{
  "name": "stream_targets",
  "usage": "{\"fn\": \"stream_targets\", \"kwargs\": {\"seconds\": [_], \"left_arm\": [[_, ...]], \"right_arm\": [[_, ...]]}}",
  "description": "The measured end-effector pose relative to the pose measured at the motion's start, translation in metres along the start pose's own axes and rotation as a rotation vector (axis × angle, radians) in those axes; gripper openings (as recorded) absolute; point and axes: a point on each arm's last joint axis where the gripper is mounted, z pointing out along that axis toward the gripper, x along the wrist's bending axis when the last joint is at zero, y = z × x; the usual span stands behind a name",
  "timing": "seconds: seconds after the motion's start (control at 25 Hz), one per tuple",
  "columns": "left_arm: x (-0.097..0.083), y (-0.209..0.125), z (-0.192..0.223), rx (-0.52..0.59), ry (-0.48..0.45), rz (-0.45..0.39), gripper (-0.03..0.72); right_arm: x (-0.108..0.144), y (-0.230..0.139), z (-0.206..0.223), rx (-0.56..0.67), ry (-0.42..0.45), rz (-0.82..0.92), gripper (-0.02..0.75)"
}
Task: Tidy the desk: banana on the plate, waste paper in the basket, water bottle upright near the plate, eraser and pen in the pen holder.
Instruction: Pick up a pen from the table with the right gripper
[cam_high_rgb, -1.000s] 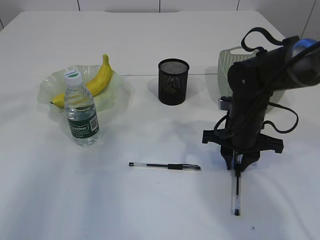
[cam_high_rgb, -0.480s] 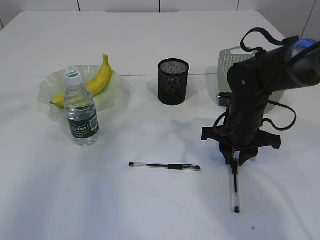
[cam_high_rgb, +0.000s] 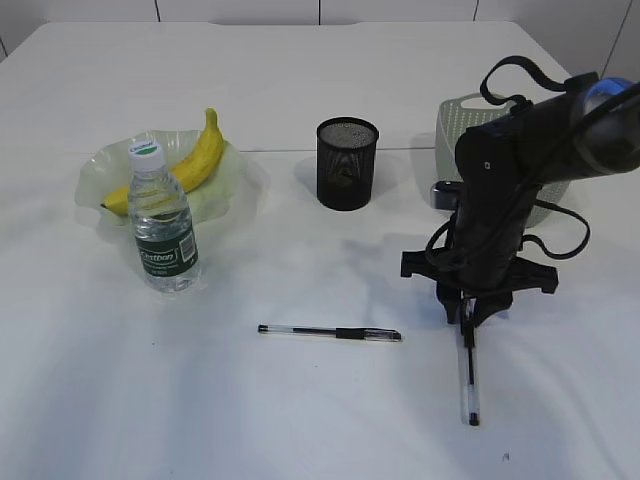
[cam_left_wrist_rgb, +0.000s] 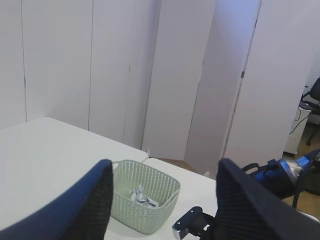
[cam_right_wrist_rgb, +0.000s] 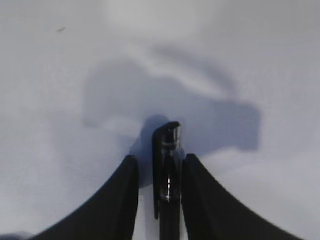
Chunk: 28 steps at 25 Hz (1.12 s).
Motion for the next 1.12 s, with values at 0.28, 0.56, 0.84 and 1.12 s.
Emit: {"fn": "stream_targets", "kwargs": {"seconds": [0.28,0.56,0.84,1.12], "left_arm": [[0.0,0.001,0.0,-0.014,0.001,-0.007,0.452],[0.0,0.002,0.0,-0.02,0.003,-0.009,0.452],[0.002,0.002,0.0,-0.022,0.022,-0.011,0.452],[0.003,0.002,0.0,-0.023,0.038,-0.012,0.452]], "right_arm": [[0.002,0.0,0.004,0.016,-0.002,-0.04,0.232],[0.003,0.001,0.004,0.027,0.004,-0.052,0.132],[0.003,0.001,0.004,0.027,0.002,-0.055,0.083],[0.009,0.014,0.0,-0.013,0.007,-0.076,0.081]]}}
